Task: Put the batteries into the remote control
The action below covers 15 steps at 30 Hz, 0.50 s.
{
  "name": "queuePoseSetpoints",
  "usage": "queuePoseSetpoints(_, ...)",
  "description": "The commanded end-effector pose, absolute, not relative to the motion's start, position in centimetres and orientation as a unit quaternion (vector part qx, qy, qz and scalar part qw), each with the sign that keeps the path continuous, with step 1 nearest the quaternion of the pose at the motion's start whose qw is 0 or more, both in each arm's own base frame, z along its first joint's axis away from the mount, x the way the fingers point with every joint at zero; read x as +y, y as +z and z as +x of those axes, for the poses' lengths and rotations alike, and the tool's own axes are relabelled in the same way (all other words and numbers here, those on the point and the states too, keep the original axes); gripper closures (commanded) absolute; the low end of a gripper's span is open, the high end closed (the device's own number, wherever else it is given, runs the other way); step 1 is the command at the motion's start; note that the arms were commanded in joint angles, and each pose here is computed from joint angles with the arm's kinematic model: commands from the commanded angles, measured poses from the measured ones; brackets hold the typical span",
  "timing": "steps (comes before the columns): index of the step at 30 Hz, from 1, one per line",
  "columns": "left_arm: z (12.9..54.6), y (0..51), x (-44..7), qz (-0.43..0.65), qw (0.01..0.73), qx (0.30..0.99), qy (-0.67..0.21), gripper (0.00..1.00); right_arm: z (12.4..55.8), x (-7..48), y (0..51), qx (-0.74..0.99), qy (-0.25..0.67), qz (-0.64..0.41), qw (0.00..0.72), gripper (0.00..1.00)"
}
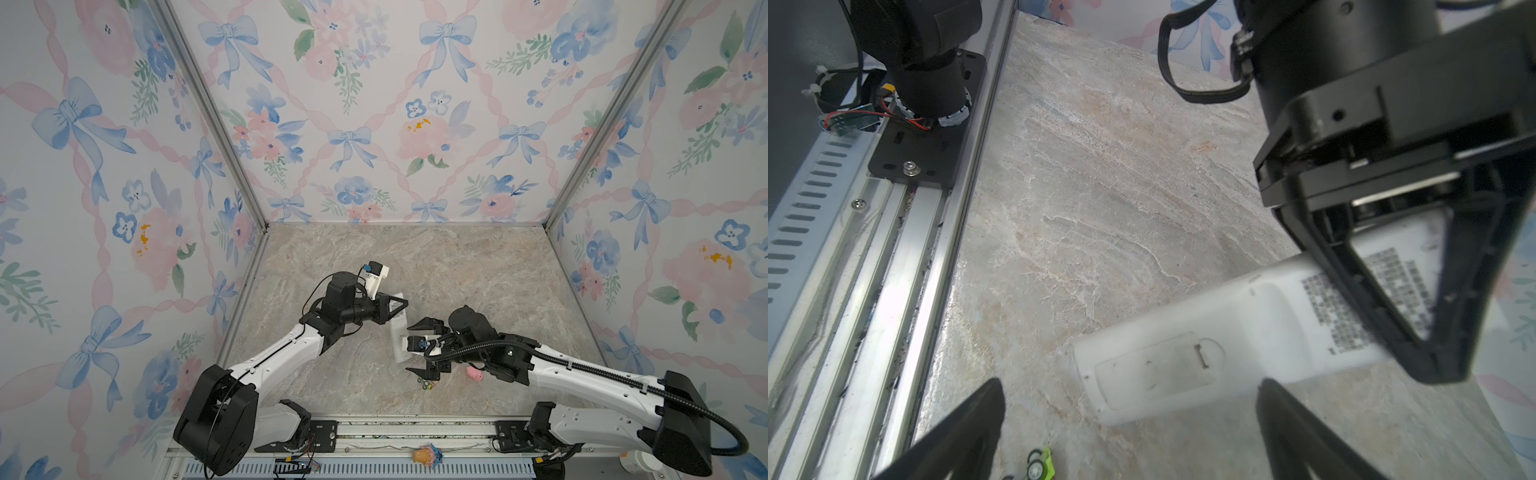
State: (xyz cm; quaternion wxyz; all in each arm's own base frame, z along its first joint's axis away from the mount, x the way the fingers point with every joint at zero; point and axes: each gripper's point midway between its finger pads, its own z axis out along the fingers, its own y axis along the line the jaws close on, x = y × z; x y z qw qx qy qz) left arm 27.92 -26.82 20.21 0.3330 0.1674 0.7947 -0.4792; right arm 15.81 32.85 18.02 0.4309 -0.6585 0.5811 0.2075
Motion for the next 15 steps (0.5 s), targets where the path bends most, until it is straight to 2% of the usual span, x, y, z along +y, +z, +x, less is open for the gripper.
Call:
queuePoseSetpoints(1,28.2,21.4,-27.1,0.153,0.326,0.79,-0.497,1.0,15.5,33.9,19.4,0.561,0.224,-0.662,0.443,0.06)
queuePoseSetpoints(2,28.7,22.6,-27.3,0.155,0.333,0.783,-0.502,1.0,15.4,33.9,19.3,0.561,0.223,-0.663,0.443,0.06)
queuePoseSetpoints(15,28.9,21.9,-27.1,0.135,0.312,0.791,-0.509,1.0,15.9,34.3,18.9,0.561,0.209,-0.668,0.442,0.08)
